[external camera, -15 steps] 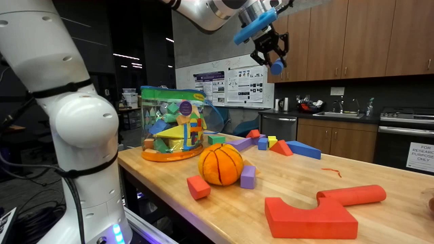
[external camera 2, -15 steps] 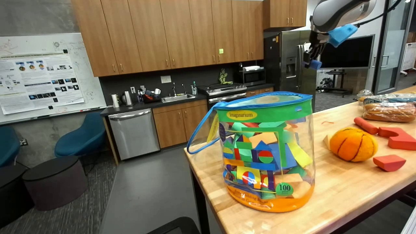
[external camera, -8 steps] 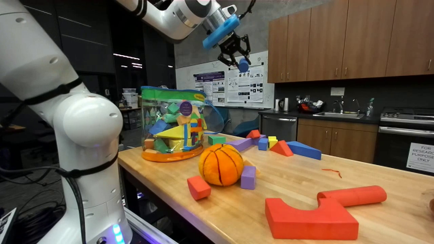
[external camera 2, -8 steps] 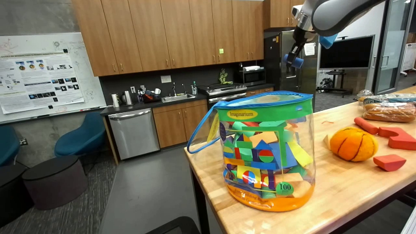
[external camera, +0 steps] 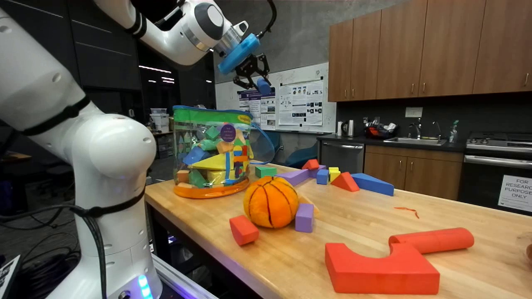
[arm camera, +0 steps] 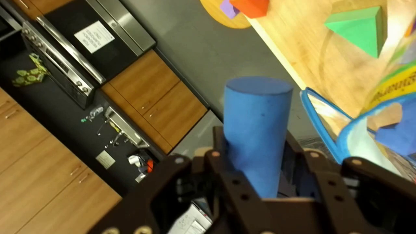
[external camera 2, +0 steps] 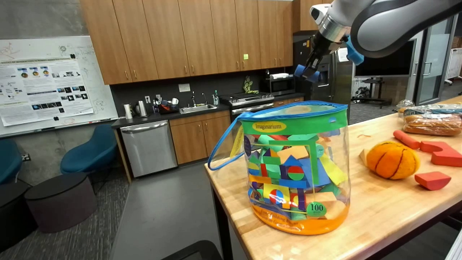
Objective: Put the blue block in the toy bag
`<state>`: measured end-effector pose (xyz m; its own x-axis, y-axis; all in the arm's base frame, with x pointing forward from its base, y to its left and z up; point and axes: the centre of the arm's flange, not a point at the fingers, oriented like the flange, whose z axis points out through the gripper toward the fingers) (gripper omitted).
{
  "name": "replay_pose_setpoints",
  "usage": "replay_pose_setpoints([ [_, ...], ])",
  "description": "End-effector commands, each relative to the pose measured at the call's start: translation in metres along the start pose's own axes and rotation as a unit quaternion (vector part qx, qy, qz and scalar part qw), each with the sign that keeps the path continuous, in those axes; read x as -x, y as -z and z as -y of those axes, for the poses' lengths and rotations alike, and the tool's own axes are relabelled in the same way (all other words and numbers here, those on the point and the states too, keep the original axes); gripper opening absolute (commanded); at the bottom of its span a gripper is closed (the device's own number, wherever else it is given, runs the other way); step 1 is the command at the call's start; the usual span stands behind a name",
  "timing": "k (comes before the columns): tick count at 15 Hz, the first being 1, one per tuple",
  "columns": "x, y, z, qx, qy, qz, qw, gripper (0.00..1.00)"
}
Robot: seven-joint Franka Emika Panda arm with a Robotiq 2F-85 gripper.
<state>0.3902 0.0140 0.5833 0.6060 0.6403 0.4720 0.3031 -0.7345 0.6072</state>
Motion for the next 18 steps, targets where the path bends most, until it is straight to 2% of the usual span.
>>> replay_pose_setpoints([
  [1,0.002,0.017,0.032,-0.015,0.027,-0.059,0.9978,0.16],
  [5,0.003,0.021,0.058,-0.08,0.034,-0.094,0.9918,0.16],
  [8,0.006,0.022,0.072,-0.114,0.05,-0.108,0.9864,0.16],
  [11,0.01,0.022,0.081,-0.131,0.066,-0.113,0.9827,0.16],
  [15,0.017,0.018,0.084,-0.131,0.088,-0.091,0.9833,0.16],
  [16,0.019,0.017,0.083,-0.125,0.087,-0.078,0.9853,0.61],
  [17,0.023,0.015,0.08,-0.107,0.088,-0.06,0.9885,0.68],
  [18,0.014,0.011,0.086,-0.129,0.079,-0.08,0.9853,0.47],
])
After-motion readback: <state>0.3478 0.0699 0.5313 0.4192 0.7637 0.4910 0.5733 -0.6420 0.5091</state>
